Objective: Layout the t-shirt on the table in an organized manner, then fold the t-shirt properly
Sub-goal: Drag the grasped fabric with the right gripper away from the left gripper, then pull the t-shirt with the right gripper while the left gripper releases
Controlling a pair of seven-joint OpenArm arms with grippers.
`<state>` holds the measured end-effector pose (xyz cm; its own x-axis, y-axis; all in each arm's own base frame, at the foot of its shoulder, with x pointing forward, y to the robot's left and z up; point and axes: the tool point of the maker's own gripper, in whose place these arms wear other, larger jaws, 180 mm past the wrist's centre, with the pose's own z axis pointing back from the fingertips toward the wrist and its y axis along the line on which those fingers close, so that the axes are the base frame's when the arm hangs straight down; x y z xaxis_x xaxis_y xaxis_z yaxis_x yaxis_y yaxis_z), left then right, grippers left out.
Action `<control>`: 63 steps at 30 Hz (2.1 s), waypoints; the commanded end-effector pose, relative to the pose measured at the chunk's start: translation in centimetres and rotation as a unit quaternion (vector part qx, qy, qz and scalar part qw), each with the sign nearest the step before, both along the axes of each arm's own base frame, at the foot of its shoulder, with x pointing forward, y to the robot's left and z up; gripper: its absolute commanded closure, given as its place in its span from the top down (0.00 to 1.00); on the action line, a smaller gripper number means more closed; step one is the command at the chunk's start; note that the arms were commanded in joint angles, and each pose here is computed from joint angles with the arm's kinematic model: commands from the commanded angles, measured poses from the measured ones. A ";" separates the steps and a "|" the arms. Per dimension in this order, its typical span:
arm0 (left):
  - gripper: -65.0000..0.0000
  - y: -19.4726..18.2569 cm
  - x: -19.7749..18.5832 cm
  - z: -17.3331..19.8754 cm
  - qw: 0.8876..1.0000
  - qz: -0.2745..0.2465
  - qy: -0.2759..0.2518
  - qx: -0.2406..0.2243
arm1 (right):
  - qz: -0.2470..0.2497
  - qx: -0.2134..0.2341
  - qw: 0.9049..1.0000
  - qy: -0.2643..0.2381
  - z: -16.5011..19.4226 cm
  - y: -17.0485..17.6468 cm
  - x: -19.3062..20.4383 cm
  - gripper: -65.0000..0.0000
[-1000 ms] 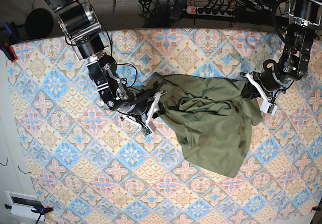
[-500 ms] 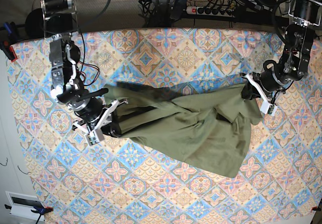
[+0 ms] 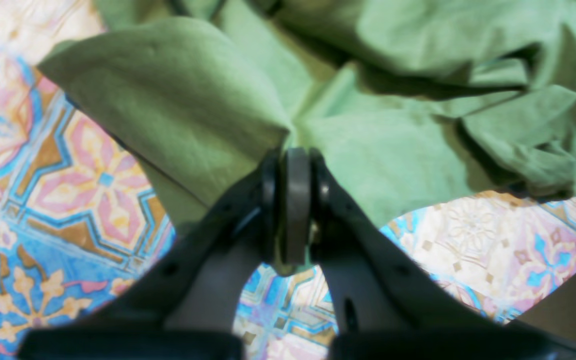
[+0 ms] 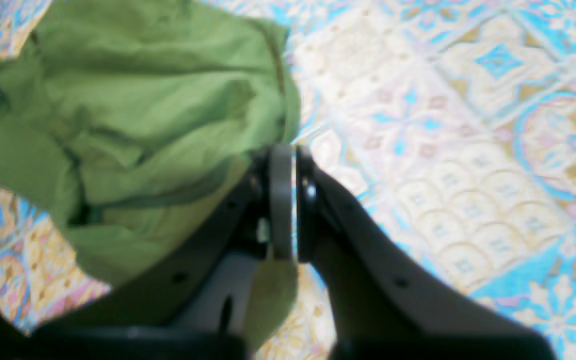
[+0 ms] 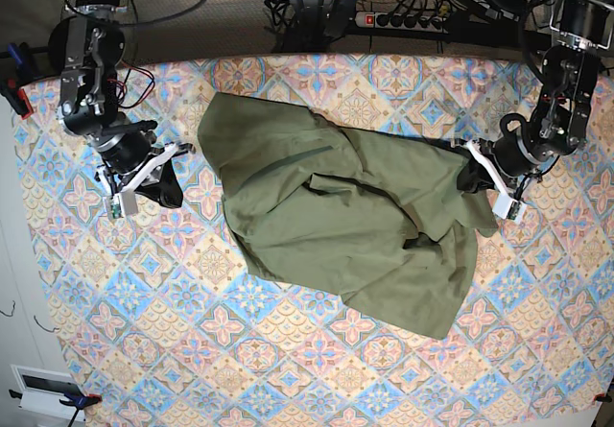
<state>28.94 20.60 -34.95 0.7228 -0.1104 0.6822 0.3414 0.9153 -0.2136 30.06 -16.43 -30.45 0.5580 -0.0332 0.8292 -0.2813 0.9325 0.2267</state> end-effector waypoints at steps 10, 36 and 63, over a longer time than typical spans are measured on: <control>0.00 3.2 1.0 1.7 0.998 0.021 -0.034 0.047 | 0.028 0.014 0.999 0.008 -1.1 2.0 2.1 0.42; 0.00 5.6 1.6 3.0 0.995 0.064 -0.057 0.052 | 0.098 0.032 0.982 0.156 -9.7 7.1 -7.2 0.50; 0.00 5.1 1.5 2.7 0.995 0.066 -0.056 0.043 | 0.105 0.064 0.970 0.209 -11.7 9.4 -11.9 0.49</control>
<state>29.50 25.29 -33.84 0.6911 -0.0712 0.7193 0.2257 0.9666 -0.1211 18.62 -7.05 -42.12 0.8422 0.0102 0.5391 -0.3117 0.8251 0.4712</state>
